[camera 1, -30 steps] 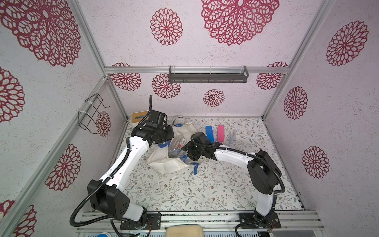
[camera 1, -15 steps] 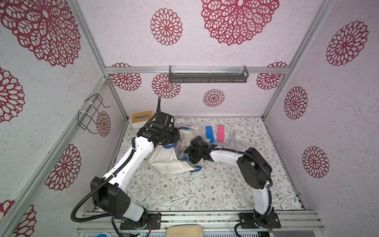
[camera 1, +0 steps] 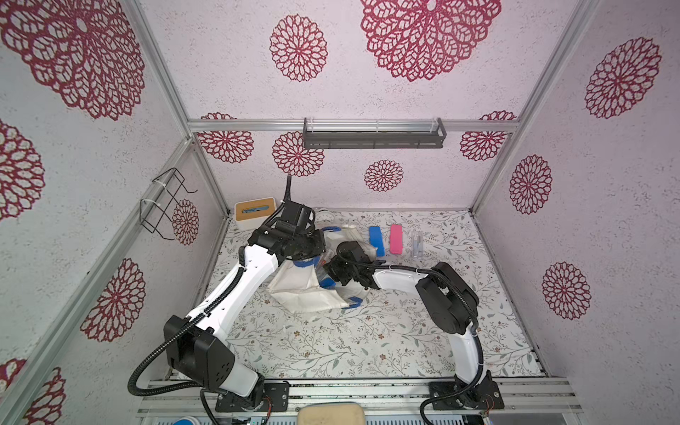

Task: Take out the compass set from the canvas bag
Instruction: Pick up the compass set from the canvas bag.

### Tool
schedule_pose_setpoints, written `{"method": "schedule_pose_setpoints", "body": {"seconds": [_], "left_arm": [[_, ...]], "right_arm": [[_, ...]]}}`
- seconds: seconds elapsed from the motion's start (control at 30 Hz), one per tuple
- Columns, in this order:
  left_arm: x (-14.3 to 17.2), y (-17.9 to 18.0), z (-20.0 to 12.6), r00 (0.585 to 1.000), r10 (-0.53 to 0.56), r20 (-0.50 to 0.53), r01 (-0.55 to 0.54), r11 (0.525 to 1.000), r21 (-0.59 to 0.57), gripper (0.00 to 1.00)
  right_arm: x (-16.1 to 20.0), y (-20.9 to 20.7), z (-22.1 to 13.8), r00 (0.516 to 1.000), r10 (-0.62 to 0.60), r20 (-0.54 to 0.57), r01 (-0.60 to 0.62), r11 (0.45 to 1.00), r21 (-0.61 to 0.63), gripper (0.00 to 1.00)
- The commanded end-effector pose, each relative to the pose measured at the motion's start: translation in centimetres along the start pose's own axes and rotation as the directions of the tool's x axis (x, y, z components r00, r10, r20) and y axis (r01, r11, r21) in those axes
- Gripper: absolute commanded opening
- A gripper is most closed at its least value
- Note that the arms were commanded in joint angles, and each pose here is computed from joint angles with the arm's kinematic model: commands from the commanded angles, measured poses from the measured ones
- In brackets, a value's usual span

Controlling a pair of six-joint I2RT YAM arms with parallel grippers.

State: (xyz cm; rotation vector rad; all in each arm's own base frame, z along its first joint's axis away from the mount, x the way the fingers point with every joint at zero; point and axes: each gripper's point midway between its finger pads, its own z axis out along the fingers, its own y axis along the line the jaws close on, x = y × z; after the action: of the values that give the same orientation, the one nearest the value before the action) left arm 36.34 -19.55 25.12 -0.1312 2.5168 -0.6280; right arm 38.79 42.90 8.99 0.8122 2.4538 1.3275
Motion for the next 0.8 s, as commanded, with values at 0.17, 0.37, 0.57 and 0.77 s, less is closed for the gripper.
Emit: {"method": "schedule_pose_setpoints", "body": {"seconds": [0.17, 0.37, 0.57, 0.77], "left_arm": [[-2.7, 0.4, -1.1, 0.997, -0.017, 0.073, 0.015, 1.0, 0.027, 0.0], [-3.3, 1.6, -1.5, 0.996, -0.026, 0.082, 0.025, 1.0, 0.014, 0.0], [-3.5, 2.1, -1.7, 0.996, -0.031, 0.086, 0.03, 1.0, 0.007, 0.0], [-3.6, 2.2, -1.6, 0.996, -0.031, 0.087, 0.031, 1.0, 0.004, 0.0]], "right_arm": [[0.5, 7.5, -4.2, 0.991, -0.135, 0.013, 0.135, 0.968, -0.212, 0.08], [0.5, 8.8, -6.8, 0.986, -0.158, 0.05, 0.166, 0.956, -0.242, 0.06], [0.2, 9.7, -8.9, 0.975, -0.201, 0.092, 0.217, 0.949, -0.23, 0.06], [-0.9, 9.7, -9.9, 0.964, -0.236, 0.124, 0.256, 0.948, -0.189, 0.06]]}}
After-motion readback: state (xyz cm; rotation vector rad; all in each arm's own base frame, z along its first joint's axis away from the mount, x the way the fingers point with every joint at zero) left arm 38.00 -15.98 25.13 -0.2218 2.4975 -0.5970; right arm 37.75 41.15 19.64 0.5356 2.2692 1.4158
